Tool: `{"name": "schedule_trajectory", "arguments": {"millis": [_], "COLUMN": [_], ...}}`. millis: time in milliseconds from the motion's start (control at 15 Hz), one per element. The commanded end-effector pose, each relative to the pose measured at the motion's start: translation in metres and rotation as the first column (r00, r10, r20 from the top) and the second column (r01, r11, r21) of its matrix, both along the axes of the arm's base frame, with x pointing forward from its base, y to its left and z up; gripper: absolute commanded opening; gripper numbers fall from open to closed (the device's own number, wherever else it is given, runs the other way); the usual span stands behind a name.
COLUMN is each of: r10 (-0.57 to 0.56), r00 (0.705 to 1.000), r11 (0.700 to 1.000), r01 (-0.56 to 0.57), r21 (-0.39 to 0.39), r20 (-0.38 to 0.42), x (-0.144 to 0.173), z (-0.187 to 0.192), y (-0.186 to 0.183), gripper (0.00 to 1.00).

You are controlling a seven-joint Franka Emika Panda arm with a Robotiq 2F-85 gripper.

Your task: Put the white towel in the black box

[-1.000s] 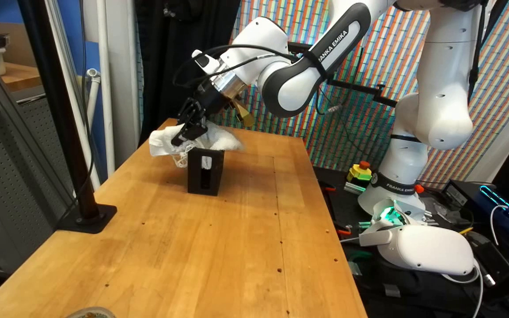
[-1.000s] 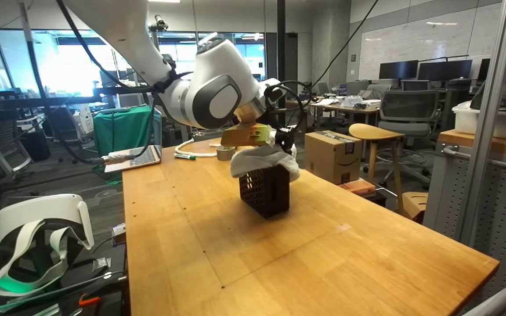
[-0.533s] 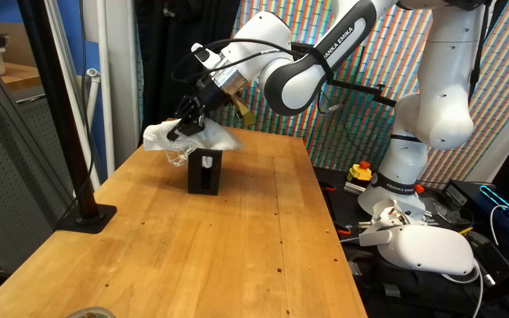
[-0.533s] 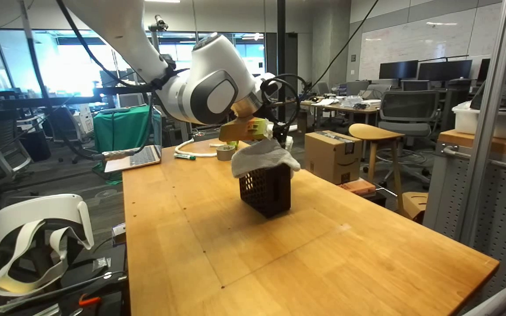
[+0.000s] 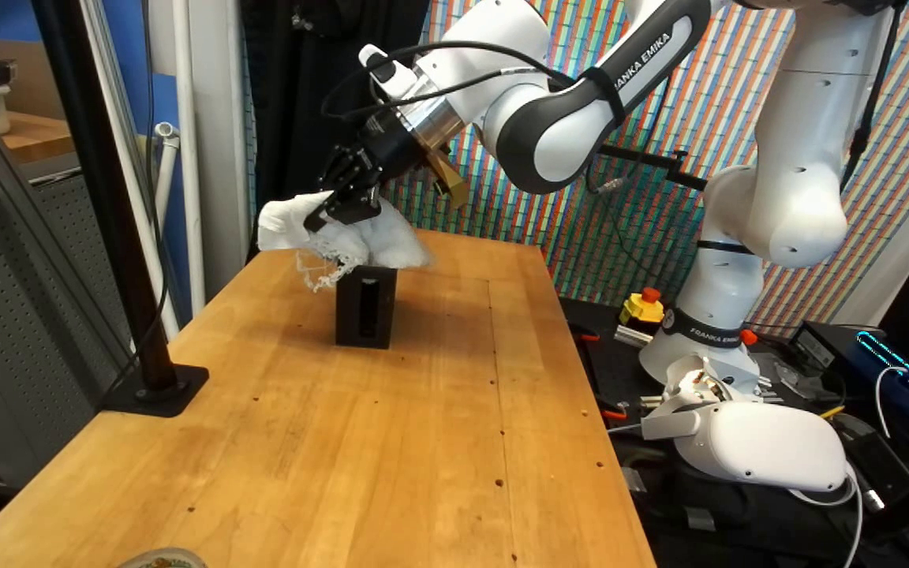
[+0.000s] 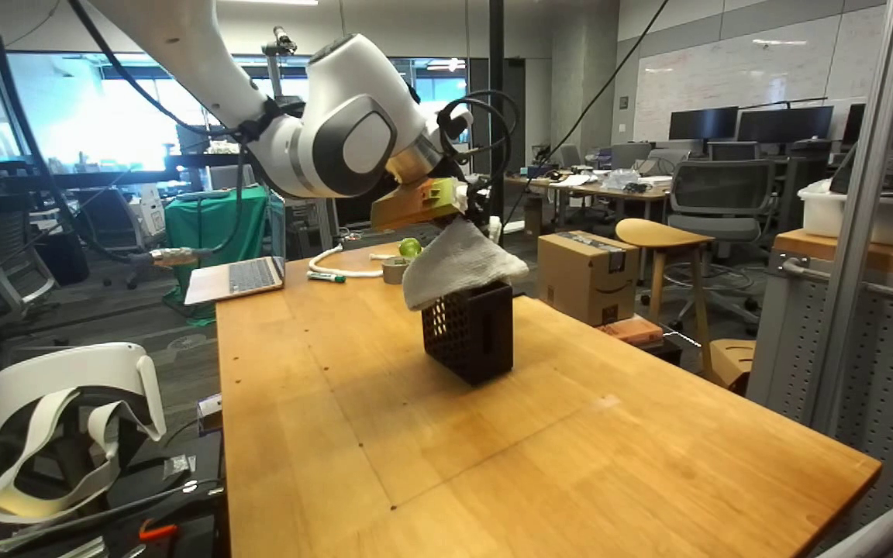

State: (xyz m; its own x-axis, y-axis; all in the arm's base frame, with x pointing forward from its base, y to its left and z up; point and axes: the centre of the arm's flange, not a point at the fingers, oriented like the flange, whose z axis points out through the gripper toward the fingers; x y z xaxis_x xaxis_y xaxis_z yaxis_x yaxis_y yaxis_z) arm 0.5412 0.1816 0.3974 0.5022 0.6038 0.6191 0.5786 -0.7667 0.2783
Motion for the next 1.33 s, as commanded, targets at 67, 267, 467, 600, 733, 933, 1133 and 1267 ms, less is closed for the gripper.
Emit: {"name": "schedule_trajectory", "arguments": {"millis": [67, 267, 467, 600, 733, 933, 1133, 1267], "r10": [0.028, 0.039, 0.043, 0.046, 0.049, 0.052, 0.042, 0.020], "r00": [0.998, 0.997, 0.999, 0.999, 0.998, 0.992, 0.987, 0.983], "r11": [0.997, 0.992, 0.984, 0.981, 0.977, 0.971, 0.968, 0.968], "r01": [-0.024, -0.031, -0.038, -0.047, -0.057, -0.076, -0.079, -0.065], "r21": [-0.076, -0.122, -0.171, -0.189, -0.205, -0.225, -0.236, -0.242], "r20": [0.060, 0.060, 0.025, -0.010, -0.046, -0.112, -0.158, -0.184], "x": [-0.043, -0.064, -0.079, -0.085, -0.087, -0.085, -0.083, -0.080], "z": [0.024, 0.033, 0.035, 0.033, 0.028, 0.017, 0.009, 0.006], "y": [-0.005, -0.009, -0.008, -0.005, -0.002, 0.002, 0.000, -0.005], "gripper": [0.06, 0.06, 0.06, 0.06, 0.06, 0.06, 0.07, 0.06]}}
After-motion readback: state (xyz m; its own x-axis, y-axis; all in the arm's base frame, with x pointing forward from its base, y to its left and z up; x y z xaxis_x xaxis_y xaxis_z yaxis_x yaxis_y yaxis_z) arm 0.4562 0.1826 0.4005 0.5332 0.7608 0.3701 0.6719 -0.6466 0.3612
